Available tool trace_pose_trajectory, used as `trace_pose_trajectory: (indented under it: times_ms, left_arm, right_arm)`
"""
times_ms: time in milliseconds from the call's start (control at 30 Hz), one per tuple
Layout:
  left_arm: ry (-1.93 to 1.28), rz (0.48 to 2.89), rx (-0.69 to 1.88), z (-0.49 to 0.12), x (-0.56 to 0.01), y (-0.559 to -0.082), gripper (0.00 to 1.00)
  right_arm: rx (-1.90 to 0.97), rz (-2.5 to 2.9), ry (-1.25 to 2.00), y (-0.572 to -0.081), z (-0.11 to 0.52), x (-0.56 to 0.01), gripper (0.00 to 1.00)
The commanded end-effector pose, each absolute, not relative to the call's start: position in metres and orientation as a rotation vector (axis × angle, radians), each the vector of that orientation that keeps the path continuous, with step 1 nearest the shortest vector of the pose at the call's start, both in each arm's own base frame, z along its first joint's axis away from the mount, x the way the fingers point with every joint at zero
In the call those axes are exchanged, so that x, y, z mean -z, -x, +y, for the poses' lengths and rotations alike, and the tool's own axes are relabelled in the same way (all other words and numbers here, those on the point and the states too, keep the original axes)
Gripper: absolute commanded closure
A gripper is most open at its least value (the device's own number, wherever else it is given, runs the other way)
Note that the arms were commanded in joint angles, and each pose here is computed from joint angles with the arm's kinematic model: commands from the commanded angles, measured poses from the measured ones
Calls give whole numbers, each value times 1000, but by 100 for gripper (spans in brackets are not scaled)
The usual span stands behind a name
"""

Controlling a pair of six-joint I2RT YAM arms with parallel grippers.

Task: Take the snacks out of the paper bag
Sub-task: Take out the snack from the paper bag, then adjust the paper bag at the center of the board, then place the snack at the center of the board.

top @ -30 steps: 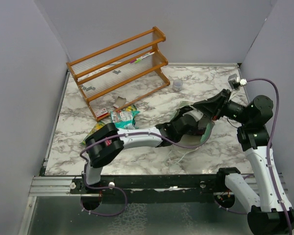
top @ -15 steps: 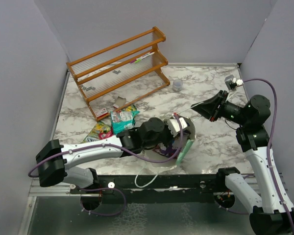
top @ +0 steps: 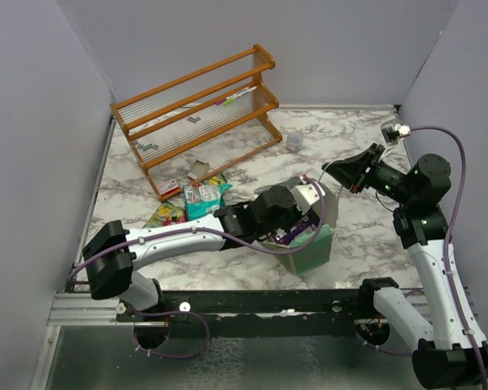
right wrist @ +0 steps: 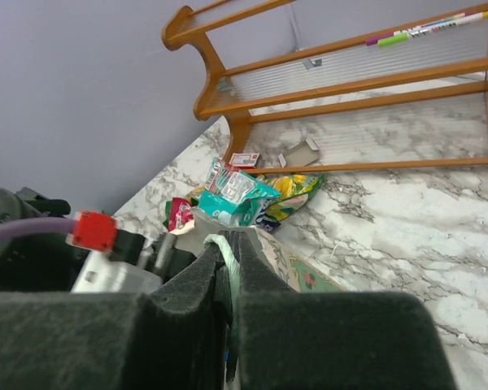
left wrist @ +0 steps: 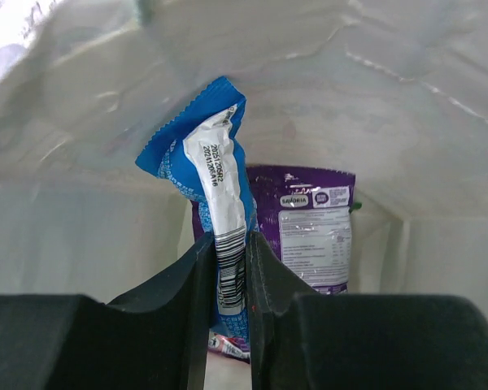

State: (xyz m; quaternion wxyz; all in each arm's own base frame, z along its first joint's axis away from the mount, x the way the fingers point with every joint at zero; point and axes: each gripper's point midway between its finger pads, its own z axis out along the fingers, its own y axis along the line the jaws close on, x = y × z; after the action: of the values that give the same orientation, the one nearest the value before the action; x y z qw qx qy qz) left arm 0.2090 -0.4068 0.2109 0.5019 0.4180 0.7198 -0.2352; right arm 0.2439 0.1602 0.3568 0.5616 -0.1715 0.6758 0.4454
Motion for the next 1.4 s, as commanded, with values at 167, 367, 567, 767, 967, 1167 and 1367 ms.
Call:
trace_pose_trajectory:
  times_ms: [167,367,567,767,967,1167,1367]
  left_arm:
    - [-926,1687,650,-422,-280,-213,100]
    - [-881,1619,634,-412,-317,-217,100]
    - [-880,1593,590,-391,-334,-215,100]
    - [-835,1510,605,-365,-368,-207,100]
    - [-608,1446,443,-308,-399,-228,100]
    - [-342,1534,235,-242,-392,-269,100]
    - [-213,1647,188,-203,-340,-294,100]
  right_arm:
    - [-1029,1535,482,-242,162,-371,98]
    - [-987,1557,408,-251,155,-373,98]
    - [-887,1562,309,-264,141,-383,98]
    - [-894,1565,306,-268,142,-384,98]
    - [-858,1567,326,-266,140,-385,98]
    - [-658,1558,258,-272,114,-403,98]
    - [-371,1576,131,-297,69,-419,98]
